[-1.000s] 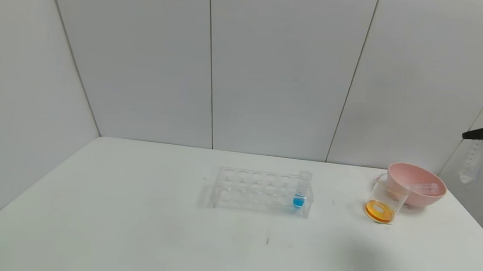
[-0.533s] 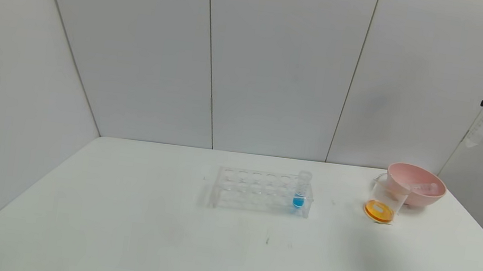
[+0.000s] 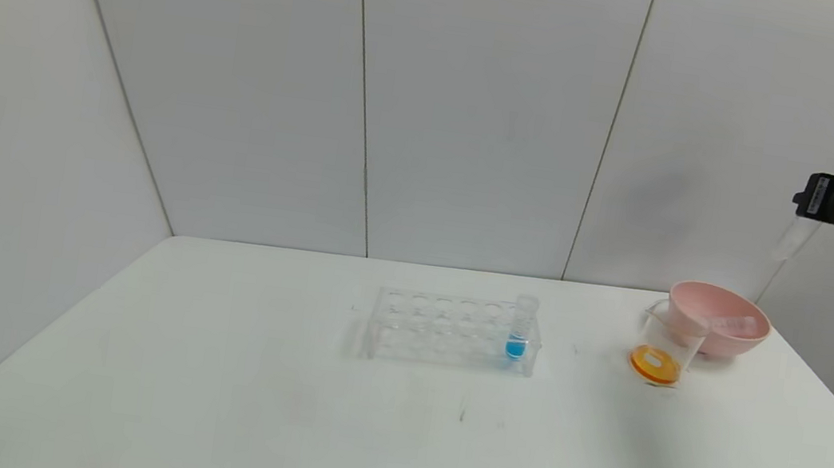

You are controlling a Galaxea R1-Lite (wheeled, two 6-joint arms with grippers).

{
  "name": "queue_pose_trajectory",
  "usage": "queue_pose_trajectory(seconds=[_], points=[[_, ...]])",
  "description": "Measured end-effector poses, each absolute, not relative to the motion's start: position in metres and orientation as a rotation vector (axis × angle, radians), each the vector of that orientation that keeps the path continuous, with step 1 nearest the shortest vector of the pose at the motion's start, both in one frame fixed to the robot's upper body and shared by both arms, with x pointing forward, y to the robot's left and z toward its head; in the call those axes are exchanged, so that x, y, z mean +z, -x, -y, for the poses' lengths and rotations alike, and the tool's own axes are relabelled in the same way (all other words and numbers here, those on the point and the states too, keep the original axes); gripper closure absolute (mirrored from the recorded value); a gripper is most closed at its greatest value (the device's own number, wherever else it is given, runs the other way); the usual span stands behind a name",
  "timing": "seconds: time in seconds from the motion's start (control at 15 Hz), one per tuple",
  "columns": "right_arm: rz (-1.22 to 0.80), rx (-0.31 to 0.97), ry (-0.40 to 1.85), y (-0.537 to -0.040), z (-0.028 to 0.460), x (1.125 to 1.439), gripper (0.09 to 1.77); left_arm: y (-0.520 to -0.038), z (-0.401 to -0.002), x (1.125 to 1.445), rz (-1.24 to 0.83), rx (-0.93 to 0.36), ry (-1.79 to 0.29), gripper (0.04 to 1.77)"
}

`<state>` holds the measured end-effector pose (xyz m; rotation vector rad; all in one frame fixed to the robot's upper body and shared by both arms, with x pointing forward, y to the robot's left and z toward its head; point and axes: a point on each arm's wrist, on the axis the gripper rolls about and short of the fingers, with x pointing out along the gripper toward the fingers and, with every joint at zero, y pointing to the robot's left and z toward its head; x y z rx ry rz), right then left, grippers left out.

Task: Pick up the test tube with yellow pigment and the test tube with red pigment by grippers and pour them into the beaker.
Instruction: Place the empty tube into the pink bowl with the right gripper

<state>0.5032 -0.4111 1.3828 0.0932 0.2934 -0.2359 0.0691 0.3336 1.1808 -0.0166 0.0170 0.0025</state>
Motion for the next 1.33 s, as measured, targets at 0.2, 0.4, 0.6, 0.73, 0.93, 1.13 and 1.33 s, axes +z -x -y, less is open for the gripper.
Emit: queue_pose_trajectory(seconds=[0.2,0.4,0.6,0.73,0.93,1.13,1.33], points=[[-0.266,-0.338,-0.113,-0.531,0.41,1.35,1.34,-0.069,-0.334,1.181,-0.017,0.003,0.017,0.09],[-0.312,-0.38,-0.115,-0.55,0.413,1.314,1.34,-0.069,-0.334,1.181,-0.017,0.003,0.017,0.09],[-0.363,-0.392,-0.14,-0.556,0.416,1.291,1.34,-0.069,-0.334,1.181,-0.017,0.003,0.017,0.09],[-0.383,-0.394,-0.141,-0.557,0.417,1.284,1.34,-0.069,-0.334,1.181,-0.017,0.003,0.017,0.09],[-0.395,-0.394,-0.141,-0.557,0.417,1.28,1.34,-0.069,-0.334,1.181,-0.017,0.003,0.017,0.09],[-0.396,-0.392,-0.14,-0.558,0.416,1.279,1.34,-0.069,-0.334,1.181,-0.017,0.003,0.017,0.09],[-0.397,-0.39,-0.14,-0.558,0.416,1.279,1.34,-0.069,-0.334,1.181,-0.017,0.003,0.017,0.09]])
